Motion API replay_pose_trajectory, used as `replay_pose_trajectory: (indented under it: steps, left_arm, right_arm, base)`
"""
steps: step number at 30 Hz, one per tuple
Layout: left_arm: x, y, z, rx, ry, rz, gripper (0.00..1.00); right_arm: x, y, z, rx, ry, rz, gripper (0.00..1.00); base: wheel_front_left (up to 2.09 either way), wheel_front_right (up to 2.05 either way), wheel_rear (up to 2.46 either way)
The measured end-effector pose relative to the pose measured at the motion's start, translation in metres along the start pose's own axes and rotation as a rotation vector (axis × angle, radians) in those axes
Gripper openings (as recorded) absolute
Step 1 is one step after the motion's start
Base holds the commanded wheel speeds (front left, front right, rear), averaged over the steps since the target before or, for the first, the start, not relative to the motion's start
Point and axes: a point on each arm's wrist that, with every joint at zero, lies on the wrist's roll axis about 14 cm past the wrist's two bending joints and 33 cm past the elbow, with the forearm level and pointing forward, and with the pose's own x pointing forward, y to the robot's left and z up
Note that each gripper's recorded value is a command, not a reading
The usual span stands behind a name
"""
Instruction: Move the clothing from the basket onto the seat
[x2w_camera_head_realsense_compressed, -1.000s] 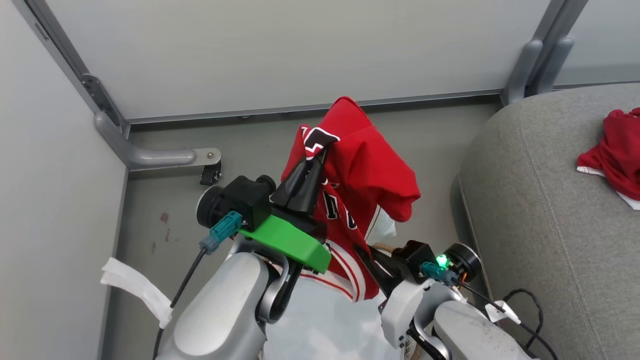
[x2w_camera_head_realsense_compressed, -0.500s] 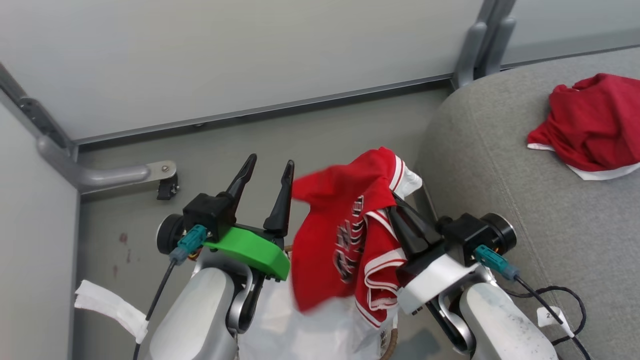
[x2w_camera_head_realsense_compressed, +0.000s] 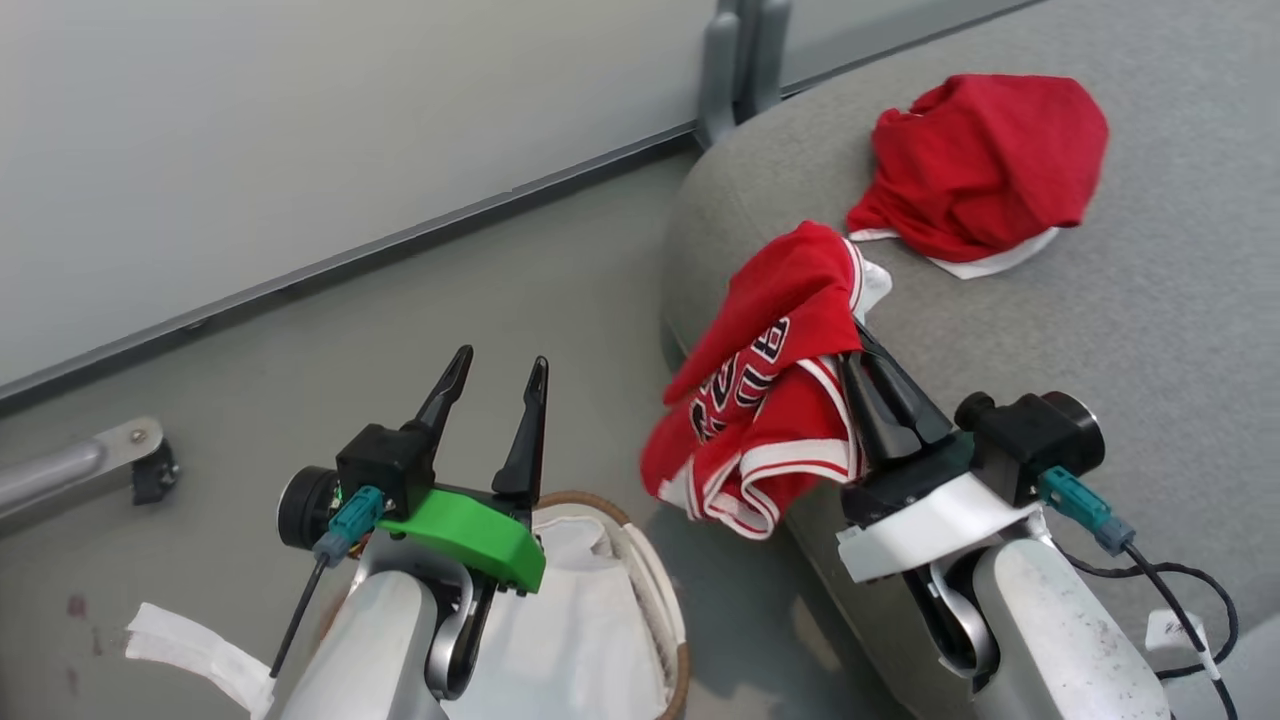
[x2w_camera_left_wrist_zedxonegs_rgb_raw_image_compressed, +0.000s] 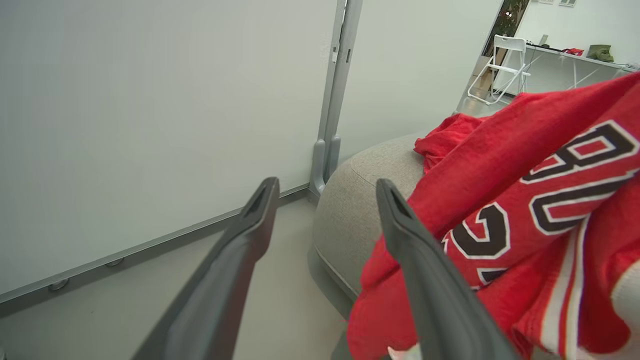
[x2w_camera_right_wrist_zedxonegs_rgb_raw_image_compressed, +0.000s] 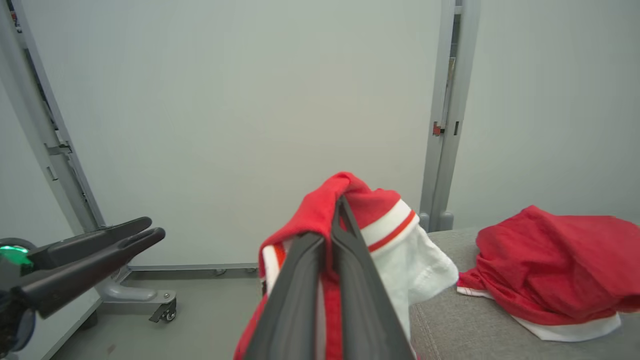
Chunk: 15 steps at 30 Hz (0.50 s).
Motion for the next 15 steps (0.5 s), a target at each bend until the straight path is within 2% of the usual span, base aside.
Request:
replay_pose_trajectory:
  steps: [9, 15]
  left_arm:
    - [0.03, -0.074, -0.027, -0.03, 0.065, -0.235, 1.0]
    - [0.041, -0.106, -0.041, -0.072, 0.097, -0.343, 1.0]
  right_arm:
    - [-0.04, -0.079, 0.042, -0.157, -0.064, -0.244, 0.0]
    - [-0.043, -0.107, 0.07, -0.323, -0.093, -0.282, 0.0]
  base:
    - [0.0, 0.0, 0.0]
    - [0.01, 0.01, 0.01]
